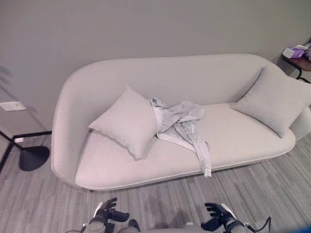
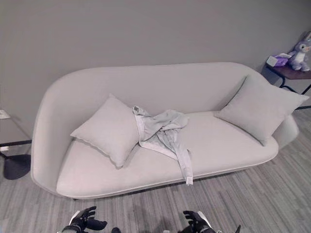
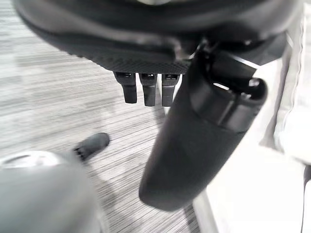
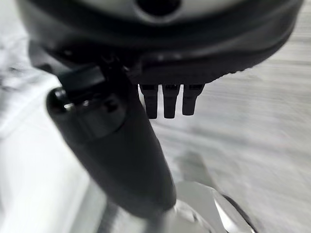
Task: Hang the clothes on the sofa on the clothes rack.
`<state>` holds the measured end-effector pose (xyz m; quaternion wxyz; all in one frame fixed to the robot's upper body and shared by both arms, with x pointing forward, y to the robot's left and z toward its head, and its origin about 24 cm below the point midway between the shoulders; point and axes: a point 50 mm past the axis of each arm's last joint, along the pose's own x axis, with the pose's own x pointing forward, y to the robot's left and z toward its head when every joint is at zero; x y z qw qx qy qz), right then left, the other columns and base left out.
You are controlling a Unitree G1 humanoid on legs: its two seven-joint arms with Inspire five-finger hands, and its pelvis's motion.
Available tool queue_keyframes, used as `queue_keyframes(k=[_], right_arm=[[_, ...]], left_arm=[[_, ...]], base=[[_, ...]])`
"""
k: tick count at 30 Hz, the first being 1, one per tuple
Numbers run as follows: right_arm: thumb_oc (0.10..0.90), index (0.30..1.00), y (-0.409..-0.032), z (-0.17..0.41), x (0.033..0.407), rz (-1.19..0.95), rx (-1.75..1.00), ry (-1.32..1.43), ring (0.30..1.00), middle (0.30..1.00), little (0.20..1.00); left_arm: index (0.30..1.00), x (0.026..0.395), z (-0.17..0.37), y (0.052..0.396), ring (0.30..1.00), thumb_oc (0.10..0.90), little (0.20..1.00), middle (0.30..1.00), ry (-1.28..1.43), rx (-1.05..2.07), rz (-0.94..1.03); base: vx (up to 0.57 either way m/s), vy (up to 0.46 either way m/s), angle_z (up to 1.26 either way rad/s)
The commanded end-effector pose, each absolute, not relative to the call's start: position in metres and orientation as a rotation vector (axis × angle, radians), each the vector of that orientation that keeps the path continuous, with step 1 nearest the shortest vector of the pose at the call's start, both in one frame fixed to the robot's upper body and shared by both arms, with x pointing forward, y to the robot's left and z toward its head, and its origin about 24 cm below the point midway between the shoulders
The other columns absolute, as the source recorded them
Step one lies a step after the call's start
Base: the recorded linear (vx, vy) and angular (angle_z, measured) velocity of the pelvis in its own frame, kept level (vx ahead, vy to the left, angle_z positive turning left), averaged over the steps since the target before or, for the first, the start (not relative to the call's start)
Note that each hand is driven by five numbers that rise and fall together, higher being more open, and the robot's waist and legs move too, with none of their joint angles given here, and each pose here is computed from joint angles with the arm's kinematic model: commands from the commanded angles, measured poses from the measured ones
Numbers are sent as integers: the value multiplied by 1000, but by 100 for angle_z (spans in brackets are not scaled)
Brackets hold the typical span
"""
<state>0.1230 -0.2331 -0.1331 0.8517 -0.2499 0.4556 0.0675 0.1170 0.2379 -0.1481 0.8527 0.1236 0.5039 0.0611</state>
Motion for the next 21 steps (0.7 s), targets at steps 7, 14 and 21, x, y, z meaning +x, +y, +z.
queue_keyframes(k=[7, 14, 21], right_arm=[[800, 900, -235, -116, 153, 53, -552, 820, 900, 900, 900], [800, 900, -232, -110, 159, 117, -603, 782, 900, 900, 900], [800, 900, -269, -97, 155, 17, -657, 779, 900, 900, 900]], left_arm=[[900, 151, -127, 242, 900, 800, 900, 900, 864, 308, 154], [900, 158, -122, 241, 900, 800, 900, 900, 823, 329, 132], [900, 174, -111, 214, 900, 800, 900, 900, 706, 208, 126]], base=[[204, -294, 16], [244, -378, 6], [160, -478, 32]])
